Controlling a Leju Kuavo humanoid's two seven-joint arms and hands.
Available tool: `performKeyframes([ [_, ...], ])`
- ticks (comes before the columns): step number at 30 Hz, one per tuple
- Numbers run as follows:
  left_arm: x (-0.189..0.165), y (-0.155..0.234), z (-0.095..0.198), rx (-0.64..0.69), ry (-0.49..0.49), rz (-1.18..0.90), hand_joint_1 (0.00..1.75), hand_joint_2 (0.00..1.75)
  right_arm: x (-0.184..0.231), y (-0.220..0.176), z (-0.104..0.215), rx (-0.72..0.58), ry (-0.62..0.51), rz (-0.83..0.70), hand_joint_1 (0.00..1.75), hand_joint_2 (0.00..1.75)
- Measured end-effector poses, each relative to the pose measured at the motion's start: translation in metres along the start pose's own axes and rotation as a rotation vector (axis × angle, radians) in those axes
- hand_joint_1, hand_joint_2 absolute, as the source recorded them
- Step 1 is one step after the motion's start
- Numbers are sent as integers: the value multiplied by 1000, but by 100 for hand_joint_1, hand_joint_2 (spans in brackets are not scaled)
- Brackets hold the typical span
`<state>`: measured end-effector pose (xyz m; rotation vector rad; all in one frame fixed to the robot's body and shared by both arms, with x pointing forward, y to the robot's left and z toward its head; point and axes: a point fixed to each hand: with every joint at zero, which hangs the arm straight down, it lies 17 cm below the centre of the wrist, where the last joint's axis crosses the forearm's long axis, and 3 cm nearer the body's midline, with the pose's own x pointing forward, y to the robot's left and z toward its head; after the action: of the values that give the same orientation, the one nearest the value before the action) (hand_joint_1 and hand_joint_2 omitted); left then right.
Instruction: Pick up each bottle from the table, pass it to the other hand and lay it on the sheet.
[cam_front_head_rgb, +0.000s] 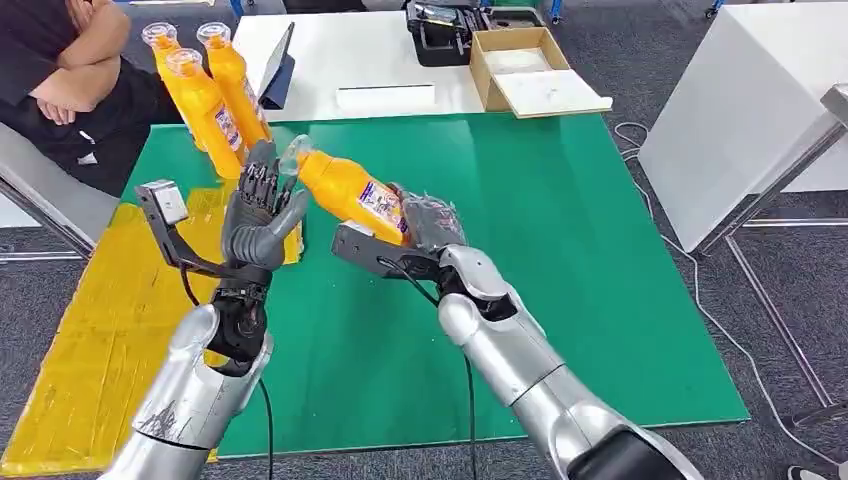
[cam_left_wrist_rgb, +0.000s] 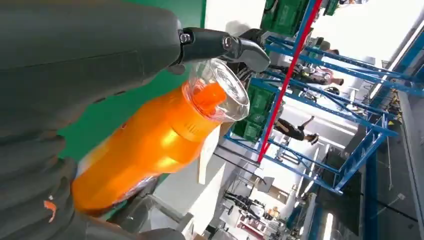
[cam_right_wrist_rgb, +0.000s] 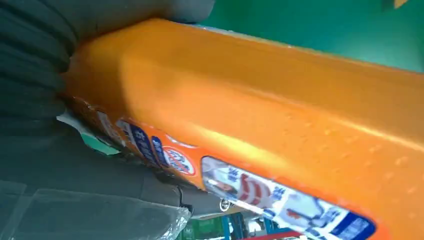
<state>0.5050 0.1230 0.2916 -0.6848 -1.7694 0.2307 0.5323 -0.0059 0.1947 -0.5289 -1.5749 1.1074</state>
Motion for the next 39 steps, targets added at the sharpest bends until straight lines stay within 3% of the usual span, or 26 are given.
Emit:
performKeyframes([
  [16, 1, -13, -2, -31, 97, 169, 0, 175, 2, 6, -4, -43, 37, 111, 175, 175],
  [23, 12, -17, -2, -24, 50, 117, 0, 175, 6, -15, 2, -159, 26, 58, 175, 175],
  [28, 11, -35, 1, -48, 40, 86, 0, 175, 21, -35, 9, -236, -43, -58, 175, 175],
  [39, 20, -59, 1, -86, 12, 70, 0, 175, 25, -46, 19, -278, -83, -189, 175, 175],
])
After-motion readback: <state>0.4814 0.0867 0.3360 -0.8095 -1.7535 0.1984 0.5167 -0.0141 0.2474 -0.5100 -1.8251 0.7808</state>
